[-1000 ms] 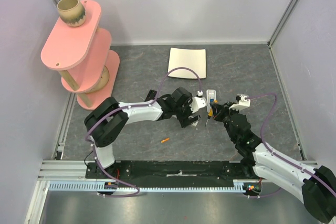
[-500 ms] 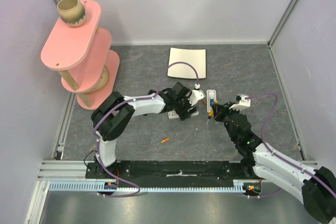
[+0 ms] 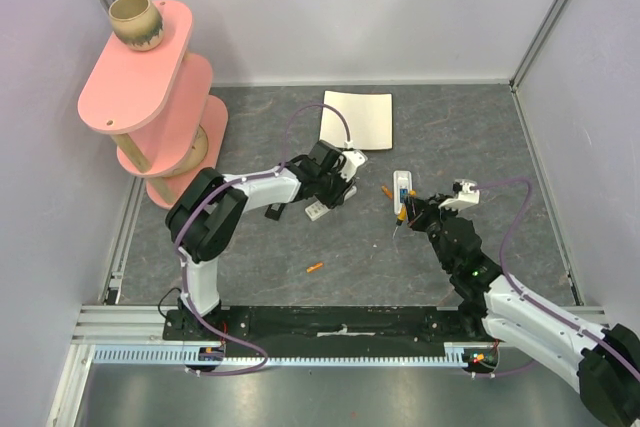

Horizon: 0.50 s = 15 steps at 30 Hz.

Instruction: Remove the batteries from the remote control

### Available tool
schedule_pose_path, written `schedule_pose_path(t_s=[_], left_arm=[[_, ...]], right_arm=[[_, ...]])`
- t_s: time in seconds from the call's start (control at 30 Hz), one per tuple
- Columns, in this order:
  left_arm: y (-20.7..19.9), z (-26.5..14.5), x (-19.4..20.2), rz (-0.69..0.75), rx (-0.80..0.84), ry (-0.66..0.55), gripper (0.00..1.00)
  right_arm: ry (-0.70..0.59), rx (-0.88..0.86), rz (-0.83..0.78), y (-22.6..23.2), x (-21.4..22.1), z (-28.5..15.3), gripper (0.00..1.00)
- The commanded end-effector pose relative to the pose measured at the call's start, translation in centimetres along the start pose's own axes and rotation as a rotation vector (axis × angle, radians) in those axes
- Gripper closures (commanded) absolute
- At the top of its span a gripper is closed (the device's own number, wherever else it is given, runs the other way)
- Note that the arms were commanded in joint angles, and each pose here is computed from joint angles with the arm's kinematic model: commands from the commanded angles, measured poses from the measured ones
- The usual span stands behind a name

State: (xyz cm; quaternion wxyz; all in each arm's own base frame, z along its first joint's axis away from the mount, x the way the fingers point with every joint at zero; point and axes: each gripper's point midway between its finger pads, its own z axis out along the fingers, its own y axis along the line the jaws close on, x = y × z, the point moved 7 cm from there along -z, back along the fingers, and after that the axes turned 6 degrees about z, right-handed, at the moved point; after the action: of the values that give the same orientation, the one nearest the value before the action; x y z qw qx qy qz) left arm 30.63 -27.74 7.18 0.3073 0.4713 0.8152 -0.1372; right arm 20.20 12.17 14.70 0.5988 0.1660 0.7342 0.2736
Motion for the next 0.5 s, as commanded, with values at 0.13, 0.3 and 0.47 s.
schedule_pose_path(t_s=[0.13, 0.3, 0.47], left_arm=[[-0.8, -1.2, 0.1, -0.162, 0.028, 0.001, 0.42], [-1.9, -3.5, -4.7, -0.199, 0.101, -0.238, 0.23], [-1.8, -2.7, -8.5, -0.221, 0.154, -0.306, 0.21]], right_arm=[[-0.037, -0.044, 0.021, 1.2, -1.6, -0.4, 1.00], [-0.063, -0.081, 0.018, 2.3, -3.7, -1.6, 1.00], [-0.109, -0.135, 0.030, 3.5, -6.3, -3.6, 1.00]])
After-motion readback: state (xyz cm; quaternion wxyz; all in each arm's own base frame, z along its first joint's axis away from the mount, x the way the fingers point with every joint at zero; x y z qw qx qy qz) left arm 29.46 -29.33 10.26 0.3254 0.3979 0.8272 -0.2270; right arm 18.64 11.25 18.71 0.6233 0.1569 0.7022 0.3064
